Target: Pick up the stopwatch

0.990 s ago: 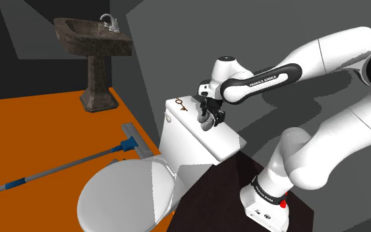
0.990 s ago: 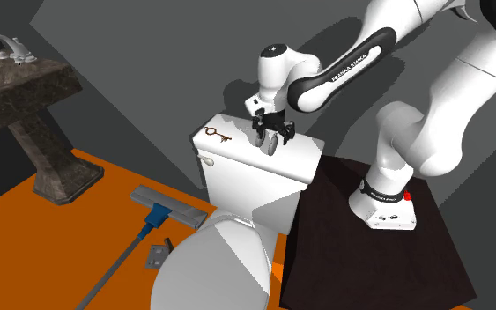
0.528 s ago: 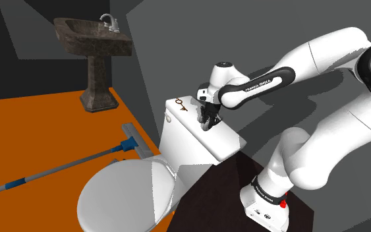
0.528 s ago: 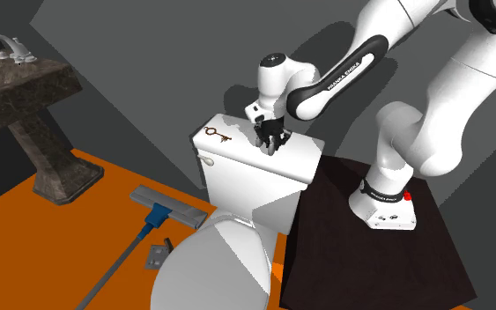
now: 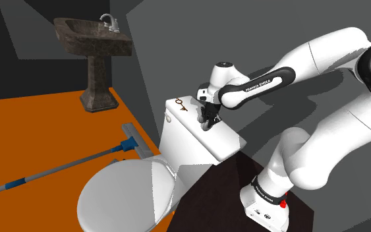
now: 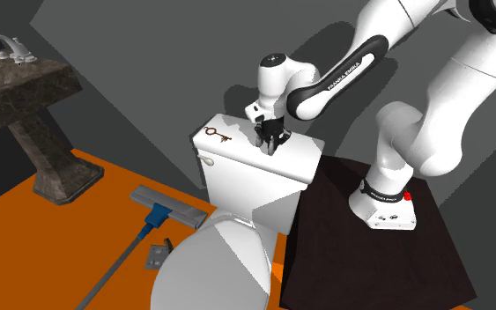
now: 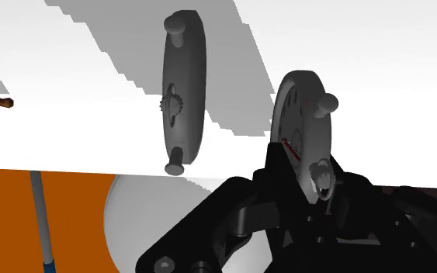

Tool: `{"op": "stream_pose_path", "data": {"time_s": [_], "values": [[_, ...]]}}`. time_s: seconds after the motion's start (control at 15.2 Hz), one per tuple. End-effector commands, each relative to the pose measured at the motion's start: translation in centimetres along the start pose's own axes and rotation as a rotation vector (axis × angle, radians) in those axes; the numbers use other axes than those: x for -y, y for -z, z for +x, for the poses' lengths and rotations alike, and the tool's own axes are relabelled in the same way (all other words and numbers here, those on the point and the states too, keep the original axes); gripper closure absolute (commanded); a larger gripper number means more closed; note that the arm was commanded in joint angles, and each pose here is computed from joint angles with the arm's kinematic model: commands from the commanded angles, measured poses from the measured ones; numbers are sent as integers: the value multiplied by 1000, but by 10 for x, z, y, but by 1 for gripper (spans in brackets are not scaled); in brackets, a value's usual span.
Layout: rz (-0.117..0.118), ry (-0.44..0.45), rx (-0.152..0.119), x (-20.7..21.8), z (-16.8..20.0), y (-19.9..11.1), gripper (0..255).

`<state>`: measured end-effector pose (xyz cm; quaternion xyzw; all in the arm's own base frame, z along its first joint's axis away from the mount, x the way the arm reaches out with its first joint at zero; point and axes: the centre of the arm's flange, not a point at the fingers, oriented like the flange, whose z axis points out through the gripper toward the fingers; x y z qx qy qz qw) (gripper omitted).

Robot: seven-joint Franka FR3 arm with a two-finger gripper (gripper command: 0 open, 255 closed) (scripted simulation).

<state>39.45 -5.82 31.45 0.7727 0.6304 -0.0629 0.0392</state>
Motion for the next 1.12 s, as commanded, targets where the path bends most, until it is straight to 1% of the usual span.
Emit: {"op": "stream_pose_path", "data": {"time_s": [0.0, 0.92, 1.06], "values": [[1, 0, 0, 0, -1, 6, 255], [1, 0, 0, 2, -12, 79, 255], [1, 0, 0, 2, -12, 79, 255]]}}
